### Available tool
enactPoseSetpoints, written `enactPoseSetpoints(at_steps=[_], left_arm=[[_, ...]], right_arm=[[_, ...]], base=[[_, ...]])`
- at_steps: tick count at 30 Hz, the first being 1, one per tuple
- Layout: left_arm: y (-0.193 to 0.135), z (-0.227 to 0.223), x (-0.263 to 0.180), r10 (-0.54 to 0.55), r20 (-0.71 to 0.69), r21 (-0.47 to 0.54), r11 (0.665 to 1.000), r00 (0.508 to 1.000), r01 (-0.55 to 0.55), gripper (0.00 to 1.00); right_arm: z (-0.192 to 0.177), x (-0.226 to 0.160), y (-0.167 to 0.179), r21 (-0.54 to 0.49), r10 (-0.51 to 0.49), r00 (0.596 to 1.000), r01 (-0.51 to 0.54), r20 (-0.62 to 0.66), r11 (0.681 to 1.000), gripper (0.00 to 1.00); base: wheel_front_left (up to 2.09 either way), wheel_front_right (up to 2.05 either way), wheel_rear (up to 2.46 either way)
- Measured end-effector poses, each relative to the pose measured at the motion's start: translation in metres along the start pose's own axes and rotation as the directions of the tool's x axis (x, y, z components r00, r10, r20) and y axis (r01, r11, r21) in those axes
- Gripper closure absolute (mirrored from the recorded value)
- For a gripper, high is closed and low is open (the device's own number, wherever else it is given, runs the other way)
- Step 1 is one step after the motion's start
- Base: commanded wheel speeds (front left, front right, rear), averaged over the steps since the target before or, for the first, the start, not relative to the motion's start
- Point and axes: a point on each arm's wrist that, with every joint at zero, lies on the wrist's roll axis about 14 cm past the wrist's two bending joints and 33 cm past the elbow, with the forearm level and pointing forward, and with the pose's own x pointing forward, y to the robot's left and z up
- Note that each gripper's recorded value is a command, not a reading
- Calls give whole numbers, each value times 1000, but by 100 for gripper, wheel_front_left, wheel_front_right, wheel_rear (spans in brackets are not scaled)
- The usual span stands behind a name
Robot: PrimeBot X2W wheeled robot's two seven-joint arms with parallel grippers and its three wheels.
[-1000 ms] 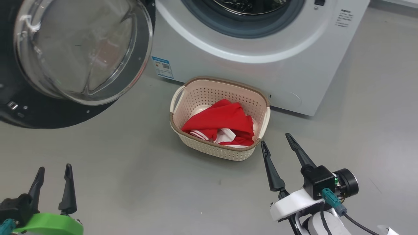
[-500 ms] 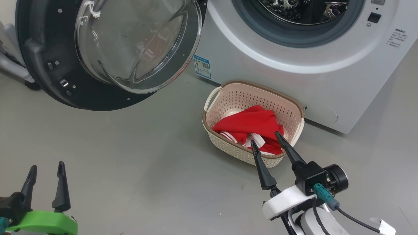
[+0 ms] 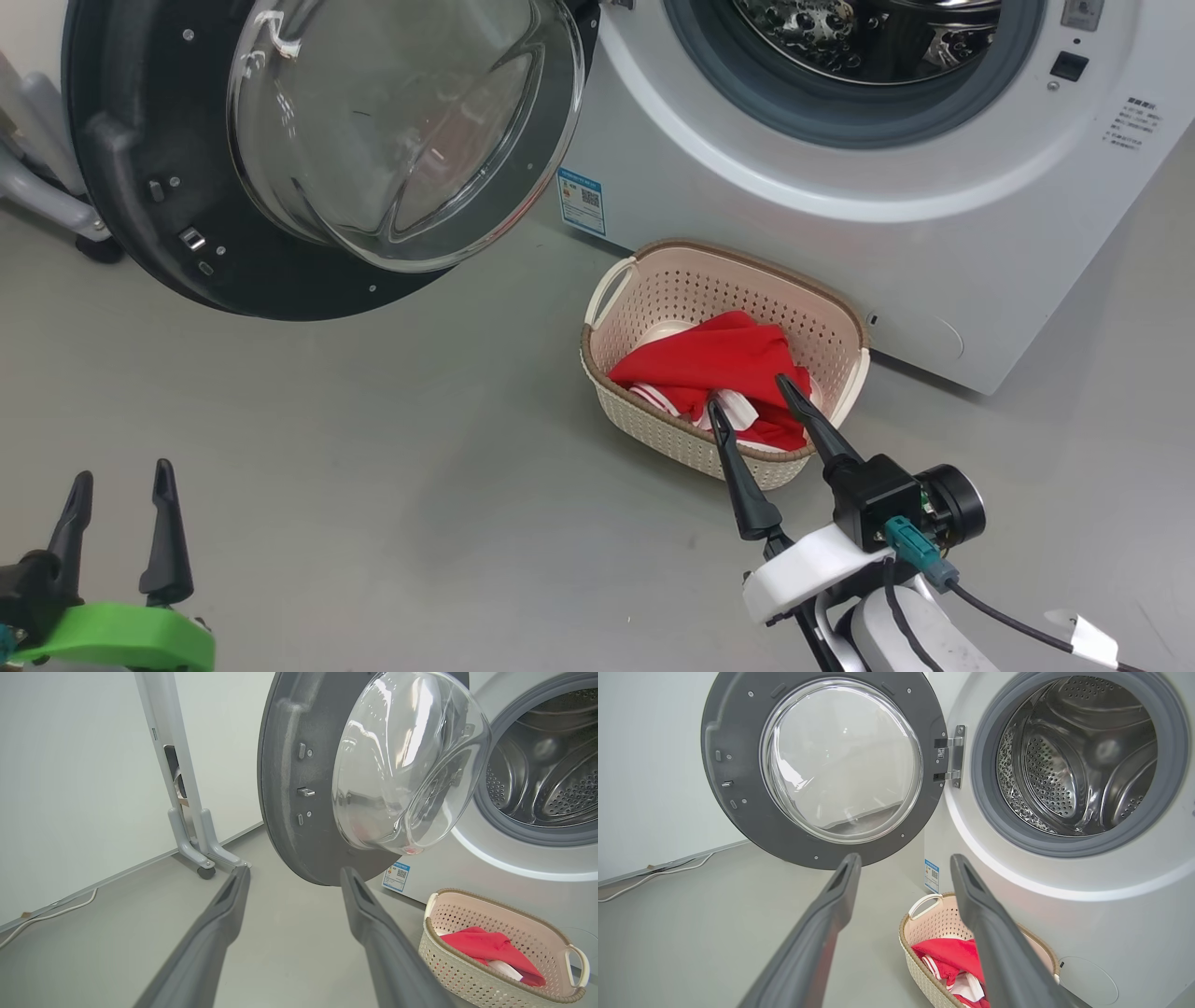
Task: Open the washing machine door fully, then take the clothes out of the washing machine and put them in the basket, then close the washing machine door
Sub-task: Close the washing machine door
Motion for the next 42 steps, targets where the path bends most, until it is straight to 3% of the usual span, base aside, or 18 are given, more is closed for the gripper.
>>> enactPoseSetpoints(at_steps=[36,37,38,39,42], left_arm=[[-3,-2,-1,-2,0,-1,1000,1000,2,0],[-4,-3,-1,-4,-2,-2,1000,1000,4,7],[-4,-4,-1,-5,-6,-5,1000,1000,5,88],[-5,-5,-1,-6,-8,-7,1000,1000,6,100],[-6,-4,1,-9,-8,1,1000,1000,9,100]], right_arm=[[2,0,-8,-1,-24,1000,24,3,1000,0],[2,0,-8,-1,-26,1000,26,4,1000,0],[2,0,-9,-1,-28,1000,28,4,1000,0],[2,0,-10,0,-32,999,32,4,999,0],[-1,-1,-19,8,-59,998,59,-3,998,0]], base=[[0,0,0],[0,0,0],[0,0,0],[0,0,0],[0,0,0]])
